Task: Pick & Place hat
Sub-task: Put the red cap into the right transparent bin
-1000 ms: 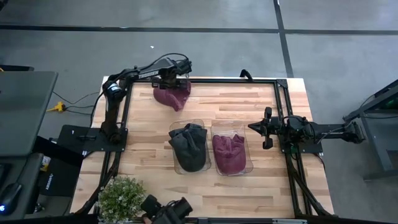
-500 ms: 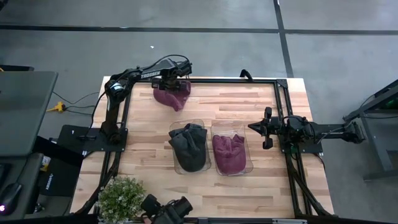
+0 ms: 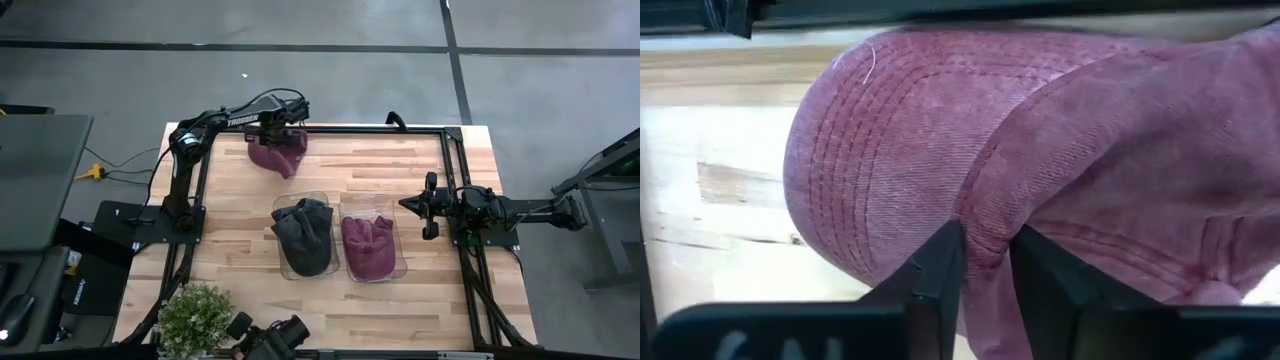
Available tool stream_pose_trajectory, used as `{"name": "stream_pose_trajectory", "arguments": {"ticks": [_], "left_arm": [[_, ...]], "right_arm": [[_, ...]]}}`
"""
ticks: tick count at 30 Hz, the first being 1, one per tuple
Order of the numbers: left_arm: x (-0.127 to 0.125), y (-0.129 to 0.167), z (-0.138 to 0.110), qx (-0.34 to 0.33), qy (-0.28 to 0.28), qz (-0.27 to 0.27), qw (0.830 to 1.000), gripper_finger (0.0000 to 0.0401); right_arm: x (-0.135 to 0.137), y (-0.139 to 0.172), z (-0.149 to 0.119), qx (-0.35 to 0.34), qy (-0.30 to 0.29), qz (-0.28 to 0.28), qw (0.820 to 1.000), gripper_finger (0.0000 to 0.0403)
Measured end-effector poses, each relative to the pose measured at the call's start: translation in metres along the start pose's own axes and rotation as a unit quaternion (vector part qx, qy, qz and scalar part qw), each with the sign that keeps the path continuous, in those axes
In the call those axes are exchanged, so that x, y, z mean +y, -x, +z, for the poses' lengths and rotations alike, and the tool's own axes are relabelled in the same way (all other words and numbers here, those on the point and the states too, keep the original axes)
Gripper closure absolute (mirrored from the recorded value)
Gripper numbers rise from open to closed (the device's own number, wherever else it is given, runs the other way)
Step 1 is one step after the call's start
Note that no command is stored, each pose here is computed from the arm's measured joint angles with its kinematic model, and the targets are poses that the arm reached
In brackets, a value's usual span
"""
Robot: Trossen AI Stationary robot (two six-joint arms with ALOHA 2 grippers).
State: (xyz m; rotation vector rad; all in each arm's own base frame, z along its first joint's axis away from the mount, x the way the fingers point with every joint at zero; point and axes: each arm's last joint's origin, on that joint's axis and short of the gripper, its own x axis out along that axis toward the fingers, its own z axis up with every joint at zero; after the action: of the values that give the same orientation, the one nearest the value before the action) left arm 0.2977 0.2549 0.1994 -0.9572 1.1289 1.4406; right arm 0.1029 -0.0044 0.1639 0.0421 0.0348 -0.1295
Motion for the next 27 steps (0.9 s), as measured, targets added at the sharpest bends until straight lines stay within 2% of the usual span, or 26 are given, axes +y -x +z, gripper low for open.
{"name": "stream_pose_trajectory", "arguments": {"ticks": [7,17,27], "left_arm": [[0.000,0.000,-0.001,0.012,-0.007,-0.004,1.000,0.0394],[0.000,0.010,0.000,0.032,-0.017,-0.014,0.999,0.0400],[-0.001,0.066,0.019,0.003,-0.012,-0.055,0.998,0.0401]], "right_arm": [[0.000,0.000,0.000,0.000,0.000,0.000,1.000,0.0398],[0.000,0.000,0.000,0.000,0.000,0.000,1.000,0.0395],[0.000,0.000,0.000,0.000,0.000,0.000,1.000,0.0397]]}}
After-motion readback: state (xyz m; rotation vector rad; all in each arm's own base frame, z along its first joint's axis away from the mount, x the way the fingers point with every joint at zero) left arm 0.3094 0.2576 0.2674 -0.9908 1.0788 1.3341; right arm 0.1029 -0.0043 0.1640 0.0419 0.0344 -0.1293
